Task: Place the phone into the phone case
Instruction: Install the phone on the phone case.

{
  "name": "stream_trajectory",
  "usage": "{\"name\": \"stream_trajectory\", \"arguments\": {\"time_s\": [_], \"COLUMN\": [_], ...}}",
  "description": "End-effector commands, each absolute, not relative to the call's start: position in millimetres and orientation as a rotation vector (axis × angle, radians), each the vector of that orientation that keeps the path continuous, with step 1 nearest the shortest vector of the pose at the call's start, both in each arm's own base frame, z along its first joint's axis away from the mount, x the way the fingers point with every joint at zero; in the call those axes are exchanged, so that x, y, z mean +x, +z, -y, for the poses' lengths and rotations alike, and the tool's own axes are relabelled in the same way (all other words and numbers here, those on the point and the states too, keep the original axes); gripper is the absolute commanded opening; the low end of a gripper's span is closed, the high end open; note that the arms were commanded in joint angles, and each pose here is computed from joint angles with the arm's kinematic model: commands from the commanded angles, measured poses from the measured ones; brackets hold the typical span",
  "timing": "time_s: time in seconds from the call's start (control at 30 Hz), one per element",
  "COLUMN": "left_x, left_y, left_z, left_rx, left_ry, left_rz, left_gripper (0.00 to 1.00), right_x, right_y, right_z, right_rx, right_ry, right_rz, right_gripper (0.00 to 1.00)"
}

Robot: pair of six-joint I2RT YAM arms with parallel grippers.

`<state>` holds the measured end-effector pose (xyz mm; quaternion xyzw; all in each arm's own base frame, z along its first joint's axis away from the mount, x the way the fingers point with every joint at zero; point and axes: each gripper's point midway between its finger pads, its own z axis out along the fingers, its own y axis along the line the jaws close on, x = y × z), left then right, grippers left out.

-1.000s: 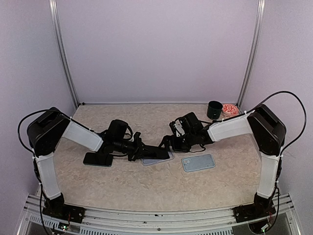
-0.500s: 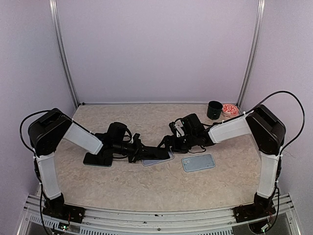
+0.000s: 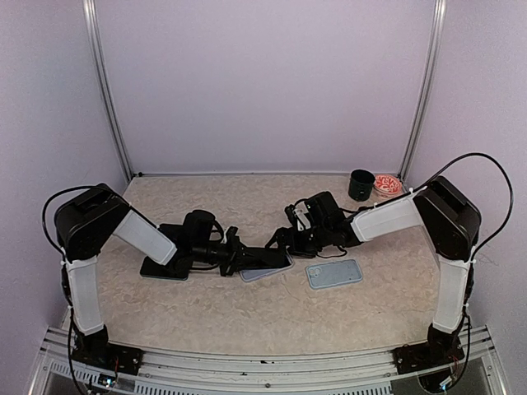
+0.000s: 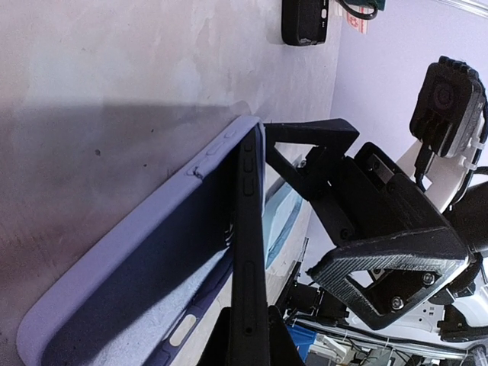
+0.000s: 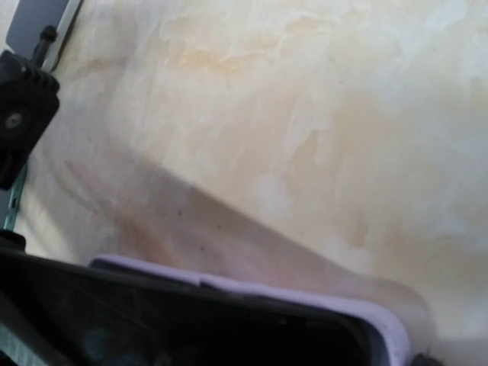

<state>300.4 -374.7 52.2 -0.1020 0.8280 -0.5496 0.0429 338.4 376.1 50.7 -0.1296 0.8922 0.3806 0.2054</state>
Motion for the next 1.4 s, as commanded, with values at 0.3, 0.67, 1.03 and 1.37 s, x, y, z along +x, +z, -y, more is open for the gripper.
{"name": "stream_trajectory", "arguments": {"time_s": [0.3,0.67,1.03,1.37], "left_x": [291,285,286,288], "left_y": [33,23,31,41], "left_z": [380,367,368,368], "left_rx": [-0.313,-0.507,-0.555,-0.563], "left_ry": [-1.658,-1.587,-1.617,-1.644], "left_rz": [-2.568,-2.571,-2.532,-2.499], "left_gripper": [0.0,0.0,0.0,0.0], "right_x": [310,309,309,290], "right_y": [36,34,35,33], "right_z": [-386,-378,-368,-362], "right_rx": [-0.405,-0.324,-0.303,-0.367], "right_ry": [1.096,1.047,0.947,0.954], "right_rz": [-2.561,-2.605,-2.611,-2.621], "right_gripper": [0.94,0.94,0.94,0.94]}}
